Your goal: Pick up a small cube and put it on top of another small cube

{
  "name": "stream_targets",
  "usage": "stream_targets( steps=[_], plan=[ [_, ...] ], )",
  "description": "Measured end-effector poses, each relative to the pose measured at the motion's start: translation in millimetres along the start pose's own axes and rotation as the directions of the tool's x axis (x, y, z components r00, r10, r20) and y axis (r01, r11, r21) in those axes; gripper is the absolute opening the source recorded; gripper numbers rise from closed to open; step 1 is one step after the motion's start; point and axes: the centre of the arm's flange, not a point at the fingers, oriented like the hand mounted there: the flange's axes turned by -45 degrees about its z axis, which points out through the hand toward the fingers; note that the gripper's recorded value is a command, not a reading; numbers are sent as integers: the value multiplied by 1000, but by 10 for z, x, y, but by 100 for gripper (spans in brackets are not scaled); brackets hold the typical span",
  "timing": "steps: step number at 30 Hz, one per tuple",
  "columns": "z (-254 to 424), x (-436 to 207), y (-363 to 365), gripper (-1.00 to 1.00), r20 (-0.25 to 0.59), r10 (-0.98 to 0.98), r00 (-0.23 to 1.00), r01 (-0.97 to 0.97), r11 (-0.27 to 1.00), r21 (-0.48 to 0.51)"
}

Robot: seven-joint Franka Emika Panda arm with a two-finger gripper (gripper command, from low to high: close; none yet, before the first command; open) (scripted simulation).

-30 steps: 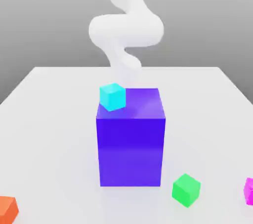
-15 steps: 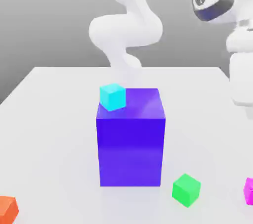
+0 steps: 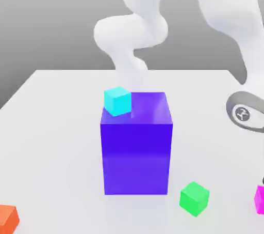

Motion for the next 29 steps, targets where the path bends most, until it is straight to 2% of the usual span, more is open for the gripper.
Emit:
stream_targets(
  steps=[5,9,14,18,23,24,29],
  plan=[
    [15,0,-4,-100,1,-1,1000,1,1000,1],
    [-466,-3,-2,-100,1,0,1000,0,1000,1],
    [-841,-787,258,-100,15,196,981,-196,981,-14],
    [-1051,-1580,377,-100,7,395,919,-395,919,-6],
    [-634,-1748,359,-100,2,439,898,-439,898,0],
    [-519,-1753,353,100,2,440,898,-440,898,0],
    [-518,-1753,353,100,2,440,898,-440,898,0]
  ],
)
